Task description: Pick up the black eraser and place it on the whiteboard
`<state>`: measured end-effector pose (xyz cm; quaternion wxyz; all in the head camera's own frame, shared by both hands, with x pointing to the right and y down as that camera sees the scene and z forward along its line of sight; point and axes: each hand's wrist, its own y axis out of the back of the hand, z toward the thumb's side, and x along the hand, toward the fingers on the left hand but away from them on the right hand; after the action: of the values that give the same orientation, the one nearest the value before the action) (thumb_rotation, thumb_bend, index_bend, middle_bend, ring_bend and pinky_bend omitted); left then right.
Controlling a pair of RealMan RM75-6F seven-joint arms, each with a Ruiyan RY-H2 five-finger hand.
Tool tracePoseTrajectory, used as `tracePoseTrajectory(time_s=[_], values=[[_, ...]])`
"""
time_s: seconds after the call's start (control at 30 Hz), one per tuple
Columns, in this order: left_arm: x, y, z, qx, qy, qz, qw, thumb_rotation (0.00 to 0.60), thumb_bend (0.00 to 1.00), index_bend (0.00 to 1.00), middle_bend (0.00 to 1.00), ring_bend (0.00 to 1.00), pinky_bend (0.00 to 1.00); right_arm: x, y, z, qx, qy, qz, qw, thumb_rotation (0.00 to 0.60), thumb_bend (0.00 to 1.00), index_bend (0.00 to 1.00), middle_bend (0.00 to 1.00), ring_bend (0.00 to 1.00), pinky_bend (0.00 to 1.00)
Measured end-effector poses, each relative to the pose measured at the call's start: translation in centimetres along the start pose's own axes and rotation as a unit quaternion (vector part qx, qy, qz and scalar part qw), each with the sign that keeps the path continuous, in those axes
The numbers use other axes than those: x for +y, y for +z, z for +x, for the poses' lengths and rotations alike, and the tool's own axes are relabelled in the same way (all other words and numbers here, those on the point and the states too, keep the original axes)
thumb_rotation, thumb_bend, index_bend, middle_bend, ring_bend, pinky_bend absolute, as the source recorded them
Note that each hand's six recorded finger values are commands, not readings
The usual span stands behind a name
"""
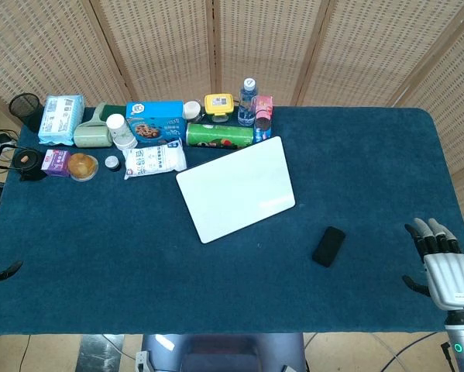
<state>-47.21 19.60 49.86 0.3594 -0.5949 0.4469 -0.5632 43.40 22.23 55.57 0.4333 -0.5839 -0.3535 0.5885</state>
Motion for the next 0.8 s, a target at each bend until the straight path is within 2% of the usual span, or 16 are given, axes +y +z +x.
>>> tracePoseTrajectory(time_s=[0.3,0.4,0.63,0.8], values=[[-0.2,0.2,0.0,-0.001,-0.002,0.004,1.0,0.6,0.12,0.0,0.0,0.0,0.07,-0.7,0.1,-0.2,0.005,0.011,-0.002,0.9999,0.6,0.0,0.14,0.12,0.08,0.14],[-0.3,0.3,0.0,0.0,-0.004,0.006,1.0,0.6,0.12,0.0,0.0,0.0,0.07,-1.2,0.3,-1.0,0.021,0.021,0.002,0.9996,0.6,0.0,0.16,0.12,0.09,0.15],[-0.4,0.5,0.2,0.003,-0.006,0.011,0.9999,0.6,0.12,0.0,0.0,0.0,0.07,-3.0,2.0,-3.8,0.093,0.052,-0.008,0.9943,0.6,0.0,0.18,0.16,0.13,0.22],[-0.7,0.5,0.4,0.01,-0.008,0.016,0.9998,0.6,0.12,0.0,0.0,0.0,0.07,-4.8,3.4,-6.2,0.154,0.064,-0.01,0.9859,0.6,0.0,0.2,0.19,0.17,0.26]])
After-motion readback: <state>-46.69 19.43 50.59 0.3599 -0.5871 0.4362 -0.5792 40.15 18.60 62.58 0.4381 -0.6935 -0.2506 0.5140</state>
